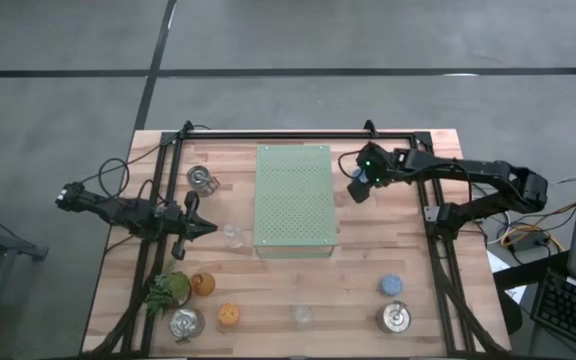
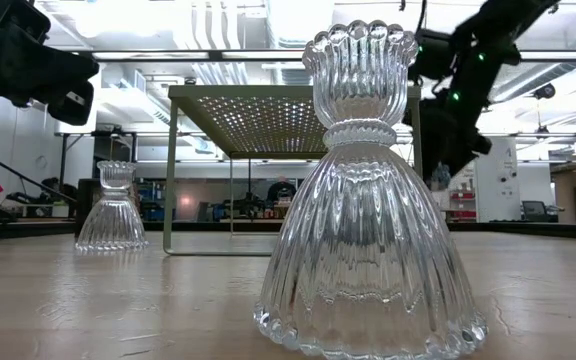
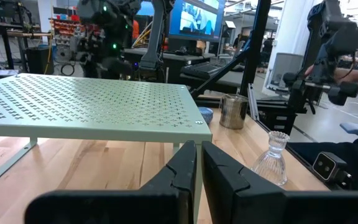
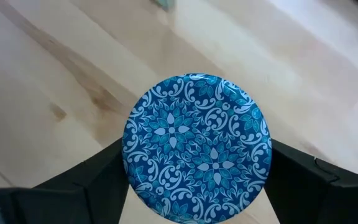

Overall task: Pick & Place candle stick holders
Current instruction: Put the blue patterned scented candle on the shelf

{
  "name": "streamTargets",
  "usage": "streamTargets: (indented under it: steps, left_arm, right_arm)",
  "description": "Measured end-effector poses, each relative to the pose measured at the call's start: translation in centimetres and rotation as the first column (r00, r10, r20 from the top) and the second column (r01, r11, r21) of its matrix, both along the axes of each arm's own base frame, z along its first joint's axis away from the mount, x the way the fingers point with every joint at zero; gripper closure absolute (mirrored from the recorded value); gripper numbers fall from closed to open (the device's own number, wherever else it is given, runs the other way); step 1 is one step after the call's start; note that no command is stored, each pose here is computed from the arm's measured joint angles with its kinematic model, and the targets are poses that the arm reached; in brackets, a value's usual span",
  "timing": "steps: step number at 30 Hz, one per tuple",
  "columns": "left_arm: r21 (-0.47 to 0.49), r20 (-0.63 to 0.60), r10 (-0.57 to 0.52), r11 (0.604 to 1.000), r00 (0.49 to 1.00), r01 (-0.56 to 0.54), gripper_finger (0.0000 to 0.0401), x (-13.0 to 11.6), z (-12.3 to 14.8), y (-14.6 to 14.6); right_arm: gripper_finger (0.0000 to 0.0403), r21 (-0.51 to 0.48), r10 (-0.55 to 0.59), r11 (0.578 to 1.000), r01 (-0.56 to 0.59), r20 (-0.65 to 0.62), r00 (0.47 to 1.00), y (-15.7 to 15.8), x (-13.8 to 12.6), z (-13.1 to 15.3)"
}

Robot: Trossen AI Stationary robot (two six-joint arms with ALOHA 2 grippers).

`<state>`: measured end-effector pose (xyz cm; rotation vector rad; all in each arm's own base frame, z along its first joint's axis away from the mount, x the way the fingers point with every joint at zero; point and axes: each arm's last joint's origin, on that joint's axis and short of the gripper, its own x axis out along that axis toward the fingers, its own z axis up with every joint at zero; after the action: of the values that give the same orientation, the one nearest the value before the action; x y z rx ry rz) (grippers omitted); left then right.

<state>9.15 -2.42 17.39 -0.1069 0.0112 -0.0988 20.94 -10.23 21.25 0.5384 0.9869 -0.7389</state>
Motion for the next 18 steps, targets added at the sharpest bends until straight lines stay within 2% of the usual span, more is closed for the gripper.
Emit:
streamTargets:
  steps: [8,14,18]
  left_arm:
    - [0.0,0.0,0.0,1.0,1.0,0.0,0.0373,0.0,0.0,0.0]
    - [0.0,0.0,0.0,1.0,1.0,0.0,0.0373,0.0,0.0,0.0]
    - [0.0,0.0,0.0,1.0,1.0,0.0,0.0373,0.0,0.0,0.0]
  right_arm:
    - [0.0104,-0.076,0.006,0.997,-0.005,0.009,1.0,-0.6,0.8,4.4]
    - [0.0104,-0.128,0.025,0.992,-0.013,0.093,0.995,-0.9,1.6,8.1]
    - [0.0105,-0.147,0.036,0.989,-0.018,0.124,0.992,-1.2,2.3,9.5]
